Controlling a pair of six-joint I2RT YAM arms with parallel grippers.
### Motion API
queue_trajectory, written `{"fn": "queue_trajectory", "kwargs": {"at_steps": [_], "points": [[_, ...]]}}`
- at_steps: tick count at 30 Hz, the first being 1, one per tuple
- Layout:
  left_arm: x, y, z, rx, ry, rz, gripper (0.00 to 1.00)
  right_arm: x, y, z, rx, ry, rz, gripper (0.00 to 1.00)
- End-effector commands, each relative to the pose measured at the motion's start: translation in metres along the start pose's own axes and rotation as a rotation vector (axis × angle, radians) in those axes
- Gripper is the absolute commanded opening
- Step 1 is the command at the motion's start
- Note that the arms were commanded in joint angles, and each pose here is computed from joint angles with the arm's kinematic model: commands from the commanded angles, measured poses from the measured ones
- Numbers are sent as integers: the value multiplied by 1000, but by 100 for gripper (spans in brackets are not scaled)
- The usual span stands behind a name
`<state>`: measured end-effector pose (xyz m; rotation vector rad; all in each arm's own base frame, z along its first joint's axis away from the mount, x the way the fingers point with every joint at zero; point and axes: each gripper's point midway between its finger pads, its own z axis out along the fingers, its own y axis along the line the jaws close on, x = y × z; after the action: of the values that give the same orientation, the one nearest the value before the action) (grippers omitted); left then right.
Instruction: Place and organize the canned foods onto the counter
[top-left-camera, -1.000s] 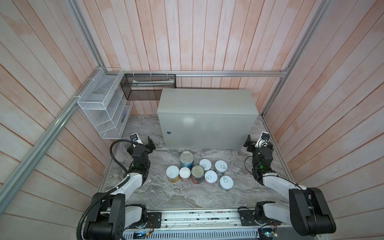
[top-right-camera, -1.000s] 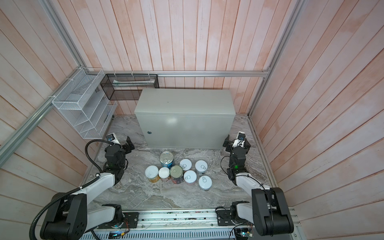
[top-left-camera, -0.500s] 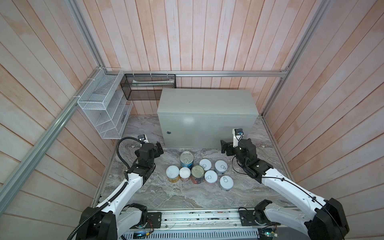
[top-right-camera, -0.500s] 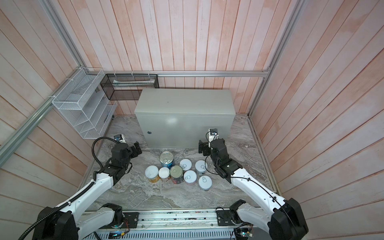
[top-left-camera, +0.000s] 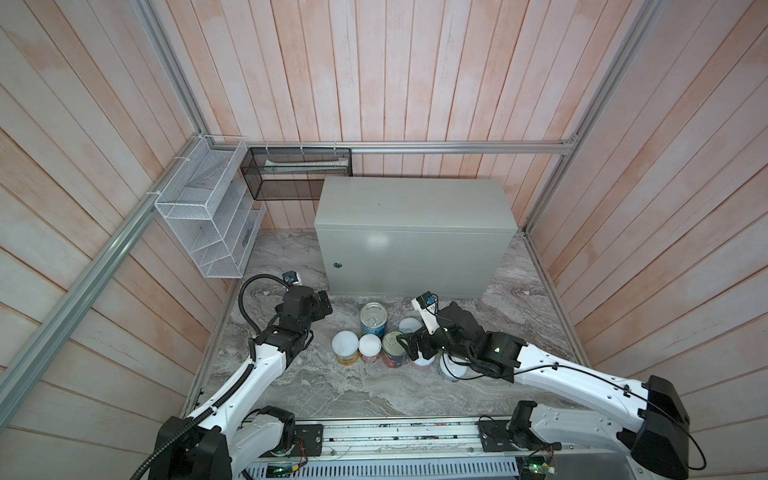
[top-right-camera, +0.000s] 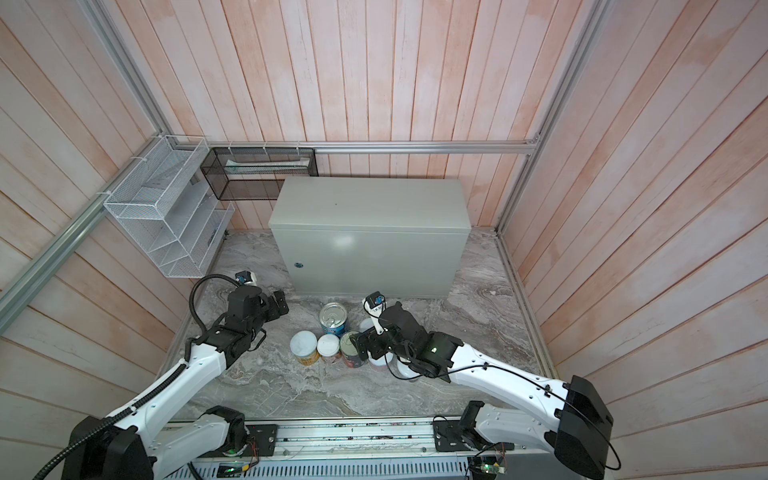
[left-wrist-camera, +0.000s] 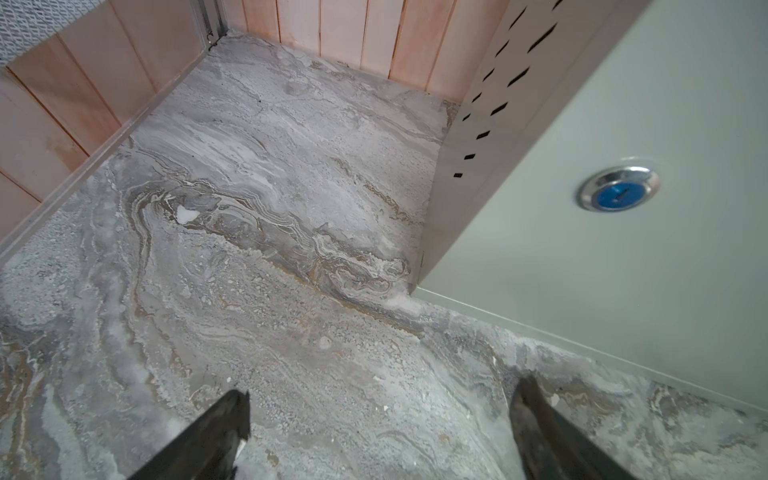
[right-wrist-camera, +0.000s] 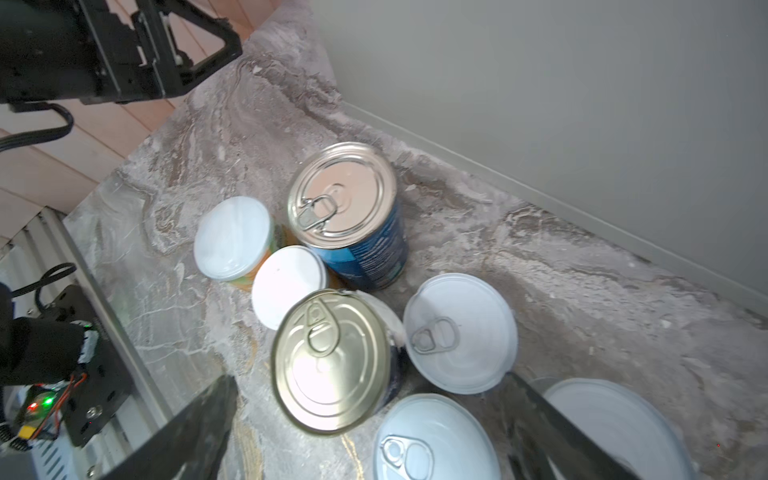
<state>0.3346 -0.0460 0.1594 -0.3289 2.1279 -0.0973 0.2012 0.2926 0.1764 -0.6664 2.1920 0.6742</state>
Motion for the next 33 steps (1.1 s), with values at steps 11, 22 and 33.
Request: {"fn": "queue_trajectory", "kwargs": {"at_steps": [11,22,33], "points": [[6,-4,-19,61,5,-41,100,30,25,32,59,136,-16,91],[12,-1,-21,66,3,-47,100,34,9,46,164,129,-5,84],[15,-2,-16,66,17,-39,100,38,-1,55,219,113,19,84]]}}
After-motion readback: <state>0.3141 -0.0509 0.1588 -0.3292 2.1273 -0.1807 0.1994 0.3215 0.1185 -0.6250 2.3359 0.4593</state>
